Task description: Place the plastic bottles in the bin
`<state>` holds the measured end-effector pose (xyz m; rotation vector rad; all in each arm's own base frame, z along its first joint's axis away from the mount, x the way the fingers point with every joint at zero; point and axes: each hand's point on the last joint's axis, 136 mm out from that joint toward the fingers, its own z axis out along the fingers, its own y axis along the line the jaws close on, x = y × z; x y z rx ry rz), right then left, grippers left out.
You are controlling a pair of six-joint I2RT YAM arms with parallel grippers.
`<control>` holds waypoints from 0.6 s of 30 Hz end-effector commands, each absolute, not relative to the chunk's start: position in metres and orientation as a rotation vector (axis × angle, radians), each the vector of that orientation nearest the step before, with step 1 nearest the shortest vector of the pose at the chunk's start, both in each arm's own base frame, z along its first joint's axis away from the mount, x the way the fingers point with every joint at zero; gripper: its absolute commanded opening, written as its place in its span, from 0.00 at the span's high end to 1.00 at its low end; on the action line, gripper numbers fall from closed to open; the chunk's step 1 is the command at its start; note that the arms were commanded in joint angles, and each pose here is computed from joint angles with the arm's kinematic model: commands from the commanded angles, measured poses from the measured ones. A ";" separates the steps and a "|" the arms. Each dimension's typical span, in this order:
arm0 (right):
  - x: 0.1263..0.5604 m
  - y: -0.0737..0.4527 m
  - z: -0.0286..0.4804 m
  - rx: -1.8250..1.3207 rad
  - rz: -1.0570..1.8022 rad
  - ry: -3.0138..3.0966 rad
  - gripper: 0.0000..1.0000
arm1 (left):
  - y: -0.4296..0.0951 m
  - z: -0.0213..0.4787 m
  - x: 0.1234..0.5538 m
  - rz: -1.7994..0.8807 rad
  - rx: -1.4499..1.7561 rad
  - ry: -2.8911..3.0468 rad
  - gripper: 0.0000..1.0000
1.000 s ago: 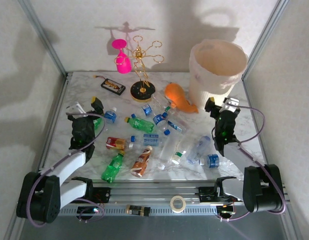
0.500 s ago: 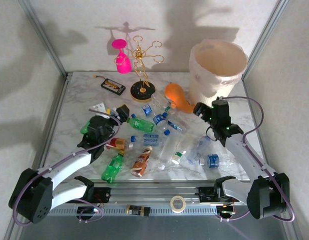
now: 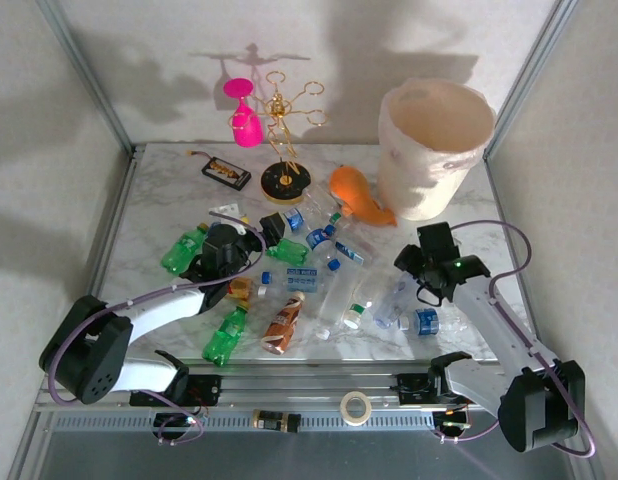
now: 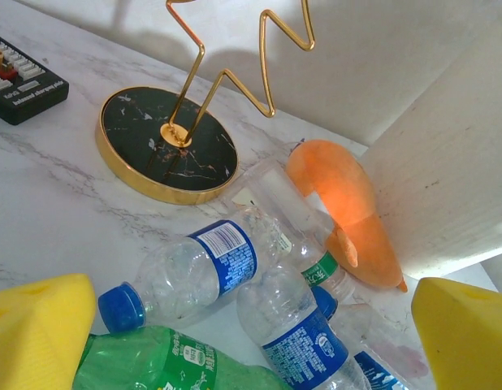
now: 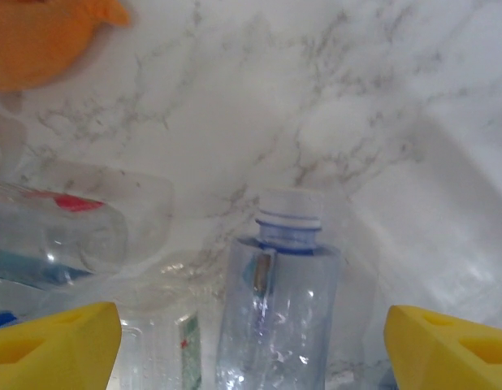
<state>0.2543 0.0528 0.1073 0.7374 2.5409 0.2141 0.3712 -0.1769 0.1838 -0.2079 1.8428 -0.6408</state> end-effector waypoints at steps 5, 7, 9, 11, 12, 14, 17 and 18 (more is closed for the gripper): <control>0.251 0.065 0.072 0.803 0.285 2.582 0.17 | -0.168 0.199 0.367 -0.597 -0.206 1.793 0.00; 0.252 0.066 0.066 0.802 0.280 2.600 0.16 | -0.163 0.200 0.364 -0.581 -0.216 1.787 0.00; 0.252 0.066 0.058 0.808 0.266 2.614 0.16 | -0.158 0.202 0.361 -0.568 -0.228 1.774 0.00; 0.253 0.066 0.051 0.816 0.263 2.612 0.16 | -0.153 0.204 0.358 -0.554 -0.238 1.764 0.00; 0.253 0.065 0.048 0.824 0.263 2.608 0.16 | -0.151 0.205 0.357 -0.548 -0.242 1.759 0.00; 0.254 0.065 0.042 0.838 0.269 2.600 0.17 | -0.148 0.208 0.356 -0.537 -0.250 1.752 0.00; 0.256 0.066 0.037 0.869 0.289 2.575 0.18 | -0.146 0.212 0.355 -0.535 -0.255 1.743 0.00; 0.257 0.067 0.034 0.876 0.298 2.571 0.19 | -0.146 0.214 0.355 -0.537 -0.257 1.739 0.00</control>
